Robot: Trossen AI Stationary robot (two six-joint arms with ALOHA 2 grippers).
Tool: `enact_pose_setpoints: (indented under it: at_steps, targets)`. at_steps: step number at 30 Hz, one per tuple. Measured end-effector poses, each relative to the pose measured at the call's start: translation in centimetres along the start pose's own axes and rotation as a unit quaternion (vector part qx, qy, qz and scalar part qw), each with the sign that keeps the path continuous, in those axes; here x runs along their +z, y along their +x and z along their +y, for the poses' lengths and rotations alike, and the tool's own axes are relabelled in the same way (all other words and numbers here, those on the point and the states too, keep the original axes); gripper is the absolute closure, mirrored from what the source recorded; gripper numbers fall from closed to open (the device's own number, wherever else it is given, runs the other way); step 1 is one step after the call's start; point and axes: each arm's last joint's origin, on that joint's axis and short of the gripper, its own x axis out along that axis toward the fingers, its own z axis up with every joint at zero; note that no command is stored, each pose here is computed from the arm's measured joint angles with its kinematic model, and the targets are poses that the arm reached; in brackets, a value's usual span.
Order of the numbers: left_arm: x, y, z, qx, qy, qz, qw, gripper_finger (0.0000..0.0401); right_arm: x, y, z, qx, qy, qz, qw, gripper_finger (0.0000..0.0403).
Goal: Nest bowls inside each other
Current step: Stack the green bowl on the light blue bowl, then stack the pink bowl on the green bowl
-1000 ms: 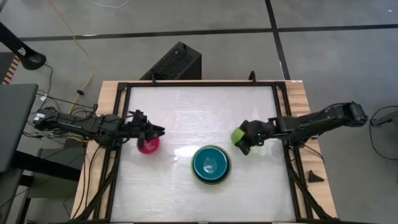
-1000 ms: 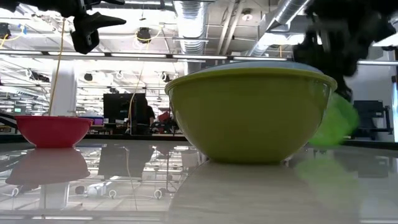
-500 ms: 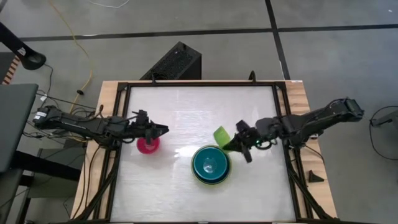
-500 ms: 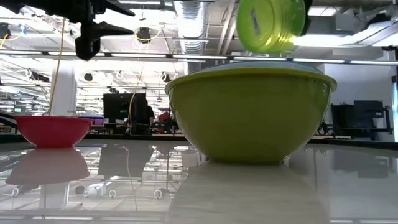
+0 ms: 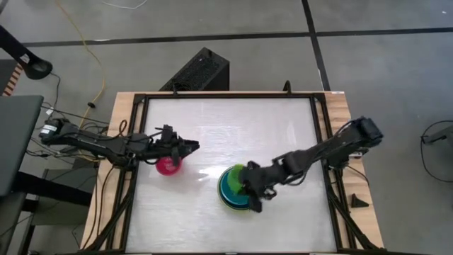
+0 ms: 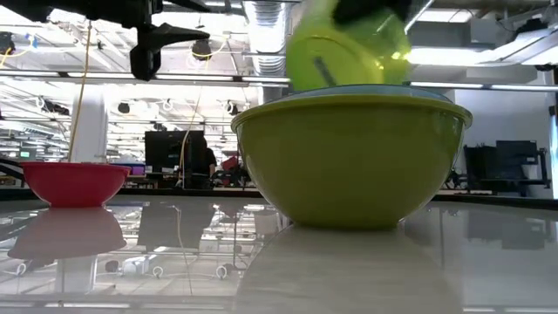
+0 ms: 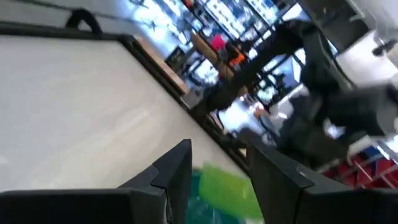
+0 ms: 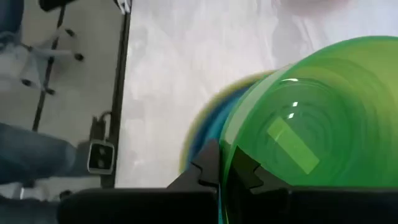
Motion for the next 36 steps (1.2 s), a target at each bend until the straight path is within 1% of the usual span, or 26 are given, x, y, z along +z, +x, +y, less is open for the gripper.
enact_pose_setpoints:
  at_steps: [2, 4, 8, 12, 18, 20, 22, 27, 30, 32, 34, 36]
  targets:
    - [0.3, 0.0, -0.1, 0.002, 0.001, -0.02, 1.0, 0.026, 0.0, 1.4, 0.3, -0.006, 0.01, 0.003, 1.0, 0.0377]
    - [0.5, 0.0, -0.3, 0.0, 0.0, -0.036, 0.999, 0.026, -0.3, 2.8, 0.2, -0.017, 0.021, 0.02, 0.999, 0.0377]
    - [0.7, -0.1, -0.5, -0.012, 0.0, -0.045, 0.999, 0.026, -1.1, 5.3, -0.3, -0.05, 0.038, 0.065, 0.996, 0.0377]
    - [0.7, -0.1, -0.5, -0.022, -0.004, -0.036, 0.999, 0.026, -1.3, 6.7, -0.7, -0.083, 0.05, 0.118, 0.988, 0.0377]
    - [0.6, -0.1, -0.6, -0.023, -0.003, -0.032, 0.999, 0.026, -1.1, 8.0, -0.3, -0.111, 0.049, 0.163, 0.979, 0.0373]
    - [0.3, -0.1, -0.4, -0.02, -0.005, -0.015, 1.0, 0.026, -1.0, 8.4, -0.2, -0.106, 0.051, 0.175, 0.978, 0.0352]
    - [0.0, -0.1, -0.2, -0.017, -0.01, 0.009, 1.0, 0.026, -0.9, 8.6, -0.1, -0.099, 0.056, 0.178, 0.977, 0.0319]
    - [-1.5, -0.5, -0.4, -0.017, -0.008, 0.074, 0.997, 0.026, -0.1, 8.1, -0.1, -0.091, 0.085, 0.159, 0.979, 0.0213]
    - [-2.4, -1.0, -1.0, -0.024, -0.011, 0.097, 0.995, 0.026, 0.8, 6.8, 0.1, -0.078, 0.093, 0.137, 0.983, 0.0157]
    - [-3.1, -1.5, -1.4, -0.024, -0.011, 0.112, 0.993, 0.026, 1.9, 5.1, 0.5, -0.074, 0.093, 0.098, 0.988, 0.0134]
    - [-3.8, -2.1, -1.8, -0.02, -0.009, 0.124, 0.992, 0.026, 2.8, 3.0, 0.8, -0.083, 0.092, 0.058, 0.991, 0.0125]
    - [-4.5, -2.7, -2.2, 0.006, 0.007, 0.137, 0.991, 0.026, 3.5, 0.7, 0.9, -0.098, 0.095, 0.017, 0.991, 0.0123]
